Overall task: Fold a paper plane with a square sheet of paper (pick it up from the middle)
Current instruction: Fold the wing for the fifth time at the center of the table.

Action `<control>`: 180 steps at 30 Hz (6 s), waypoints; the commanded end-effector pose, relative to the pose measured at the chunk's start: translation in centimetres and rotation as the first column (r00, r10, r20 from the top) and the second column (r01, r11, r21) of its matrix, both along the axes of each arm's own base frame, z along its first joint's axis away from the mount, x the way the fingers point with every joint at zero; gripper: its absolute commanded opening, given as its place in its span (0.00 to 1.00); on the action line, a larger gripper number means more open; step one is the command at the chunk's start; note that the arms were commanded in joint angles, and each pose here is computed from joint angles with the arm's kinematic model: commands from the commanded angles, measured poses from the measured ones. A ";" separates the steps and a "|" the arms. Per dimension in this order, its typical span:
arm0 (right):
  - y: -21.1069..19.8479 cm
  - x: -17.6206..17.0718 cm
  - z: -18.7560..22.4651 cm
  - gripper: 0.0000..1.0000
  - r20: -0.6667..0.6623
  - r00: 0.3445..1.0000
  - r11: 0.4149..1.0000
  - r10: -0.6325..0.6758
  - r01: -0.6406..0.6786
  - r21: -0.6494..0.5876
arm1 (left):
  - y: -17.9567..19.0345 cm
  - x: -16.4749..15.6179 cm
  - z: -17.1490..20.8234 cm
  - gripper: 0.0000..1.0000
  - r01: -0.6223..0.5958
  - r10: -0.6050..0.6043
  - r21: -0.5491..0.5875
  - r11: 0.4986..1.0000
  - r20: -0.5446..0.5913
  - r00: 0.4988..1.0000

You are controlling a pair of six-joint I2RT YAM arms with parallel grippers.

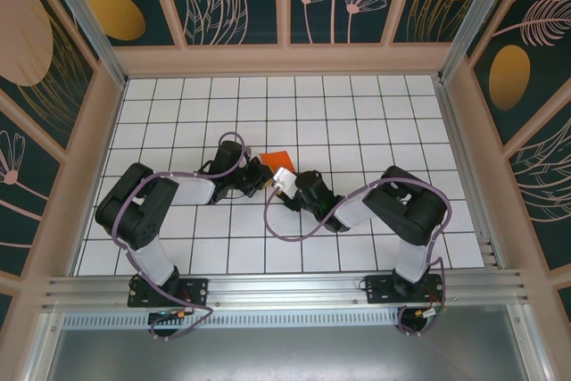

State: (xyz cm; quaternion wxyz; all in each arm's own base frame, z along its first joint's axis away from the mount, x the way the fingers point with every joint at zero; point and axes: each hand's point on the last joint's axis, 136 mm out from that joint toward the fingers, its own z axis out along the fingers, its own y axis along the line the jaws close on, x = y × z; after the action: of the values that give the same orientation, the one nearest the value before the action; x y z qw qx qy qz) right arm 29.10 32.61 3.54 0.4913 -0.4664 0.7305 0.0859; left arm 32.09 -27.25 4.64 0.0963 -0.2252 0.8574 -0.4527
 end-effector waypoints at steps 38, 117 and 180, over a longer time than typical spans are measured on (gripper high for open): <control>2.1 -1.7 1.8 0.01 -0.253 0.965 0.960 0.068 0.006 0.280 | 6.2 2.6 6.9 0.45 -0.128 0.113 0.083 0.988 0.172 0.979; 4.1 -2.4 1.4 0.24 -0.845 0.503 0.844 0.179 0.363 0.395 | 4.0 -1.2 -1.0 0.20 0.040 -0.050 0.061 0.997 0.178 0.983; 3.1 -2.4 -0.8 0.23 -0.929 0.358 0.855 0.094 0.449 0.259 | 3.8 -1.2 -3.0 0.17 0.053 -0.069 0.102 0.993 0.168 0.983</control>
State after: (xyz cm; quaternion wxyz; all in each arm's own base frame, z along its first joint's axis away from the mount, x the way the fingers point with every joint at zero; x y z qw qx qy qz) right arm 26.47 36.39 2.90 0.0972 -0.1059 0.8702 0.4712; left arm 30.55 -23.54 2.30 0.1623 -0.1578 0.8656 -0.4468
